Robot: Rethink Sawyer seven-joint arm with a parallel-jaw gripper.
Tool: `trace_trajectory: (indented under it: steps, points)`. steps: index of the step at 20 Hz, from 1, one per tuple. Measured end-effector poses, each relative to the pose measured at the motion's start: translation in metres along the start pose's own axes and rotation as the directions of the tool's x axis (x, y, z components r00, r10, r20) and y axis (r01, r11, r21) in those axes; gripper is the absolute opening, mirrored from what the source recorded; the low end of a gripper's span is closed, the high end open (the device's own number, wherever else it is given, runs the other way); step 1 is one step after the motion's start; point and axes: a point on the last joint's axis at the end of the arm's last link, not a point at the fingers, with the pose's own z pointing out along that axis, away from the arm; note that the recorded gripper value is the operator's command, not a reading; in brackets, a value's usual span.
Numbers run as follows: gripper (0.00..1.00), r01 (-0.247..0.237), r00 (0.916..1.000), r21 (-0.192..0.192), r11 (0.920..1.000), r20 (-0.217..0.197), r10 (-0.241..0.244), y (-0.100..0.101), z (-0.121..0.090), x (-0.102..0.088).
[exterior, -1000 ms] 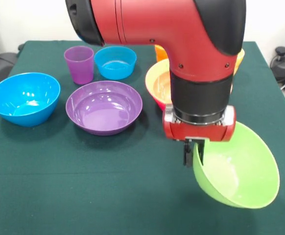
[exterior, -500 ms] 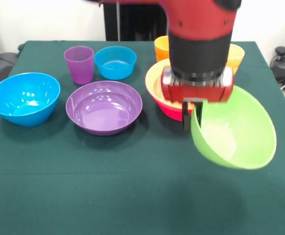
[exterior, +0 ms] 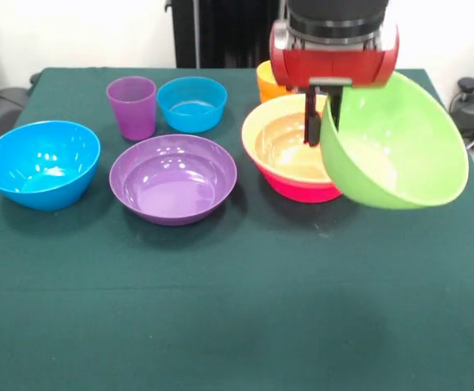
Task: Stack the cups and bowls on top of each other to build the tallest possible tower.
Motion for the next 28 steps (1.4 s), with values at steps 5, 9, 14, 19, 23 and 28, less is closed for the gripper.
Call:
trace_trajectory:
  steps: [5, 9, 14, 19, 23, 28]
  points:
    - [0.0, -0.013, 0.9996, 0.003, 0.9999, 0.025, 0.013, -0.011, -0.024, -0.002]
    - [0.0, -0.028, 0.9993, 0.002, 0.9996, 0.024, 0.028, -0.024, -0.03, 0.0]
    - [0.0, -0.056, 0.9984, 0.005, 0.9984, -0.001, 0.056, -0.047, -0.032, 0.012]
    - [0.0, -0.084, 0.9956, 0.011, 0.9964, -0.041, 0.085, -0.072, -0.025, 0.038]
    - [0.0, -0.089, 0.9942, 0.019, 0.9959, -0.06, 0.09, -0.084, -0.017, 0.062]
    - [0.0, -0.079, 0.9947, 0.019, 0.9967, -0.065, 0.08, -0.087, -0.01, 0.086]
